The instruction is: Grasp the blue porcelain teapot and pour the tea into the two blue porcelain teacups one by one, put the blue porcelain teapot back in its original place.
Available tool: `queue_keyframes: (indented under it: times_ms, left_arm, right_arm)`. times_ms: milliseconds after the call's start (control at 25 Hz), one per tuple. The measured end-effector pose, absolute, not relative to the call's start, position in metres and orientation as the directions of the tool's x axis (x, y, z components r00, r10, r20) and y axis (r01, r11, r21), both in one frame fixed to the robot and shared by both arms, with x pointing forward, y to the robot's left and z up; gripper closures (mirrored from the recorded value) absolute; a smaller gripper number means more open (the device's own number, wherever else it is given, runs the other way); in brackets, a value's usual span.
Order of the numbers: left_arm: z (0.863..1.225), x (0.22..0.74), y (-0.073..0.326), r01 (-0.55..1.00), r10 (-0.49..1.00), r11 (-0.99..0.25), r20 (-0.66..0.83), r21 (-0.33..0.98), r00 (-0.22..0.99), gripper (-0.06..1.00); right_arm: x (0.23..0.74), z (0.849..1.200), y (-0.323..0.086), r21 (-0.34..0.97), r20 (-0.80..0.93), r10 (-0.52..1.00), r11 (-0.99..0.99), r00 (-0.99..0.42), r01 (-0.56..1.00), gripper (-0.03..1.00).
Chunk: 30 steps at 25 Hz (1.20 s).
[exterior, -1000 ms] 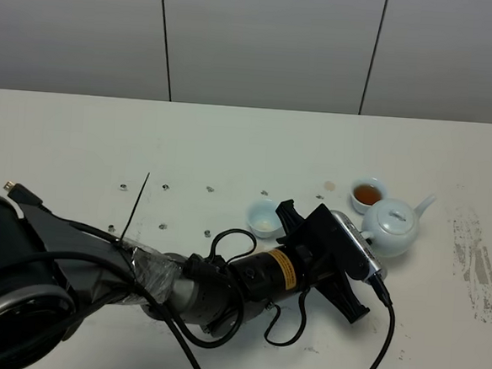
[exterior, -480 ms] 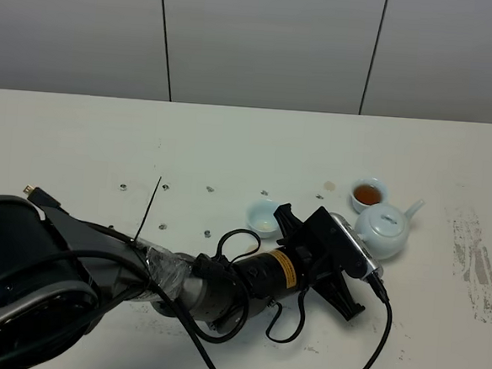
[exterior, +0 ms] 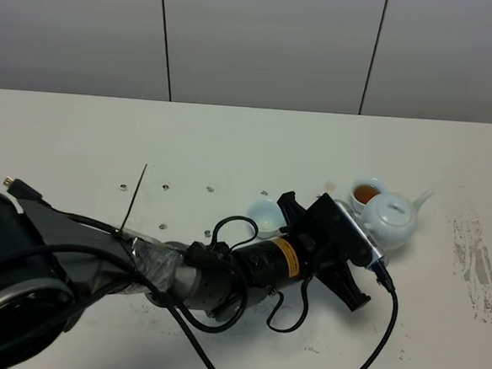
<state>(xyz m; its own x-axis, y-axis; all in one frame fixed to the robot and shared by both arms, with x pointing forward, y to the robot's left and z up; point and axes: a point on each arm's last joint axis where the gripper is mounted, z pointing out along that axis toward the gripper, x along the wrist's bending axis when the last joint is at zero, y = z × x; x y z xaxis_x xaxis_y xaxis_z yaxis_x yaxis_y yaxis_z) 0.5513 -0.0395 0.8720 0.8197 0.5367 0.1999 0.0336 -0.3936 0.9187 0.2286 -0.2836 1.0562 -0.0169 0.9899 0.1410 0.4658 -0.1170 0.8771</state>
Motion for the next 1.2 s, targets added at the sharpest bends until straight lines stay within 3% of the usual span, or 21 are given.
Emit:
queue_keyframes:
  times_ms: [440,720,1200]
  left_arm:
    - [0.942,0.561,-0.015,0.065,0.565,-0.466,0.24,0.882,0.789,0.84]
    - [0.974,0.584,0.032,0.177,0.663,-0.491,0.235,0.853,0.711,0.84]
    - [1.006,0.578,0.133,0.203,0.806,-0.382,0.218,0.902,0.55,0.84]
  right_arm:
    - [0.229,1.056,-0.284,0.877,0.141,0.99,-0.117,-0.017,0.466,0.75]
    - [0.229,1.056,-0.284,0.877,0.141,0.99,-0.117,-0.017,0.466,0.75]
    - [0.229,1.056,-0.284,0.877,0.141,0.99,-0.117,-0.017,0.466,0.75]
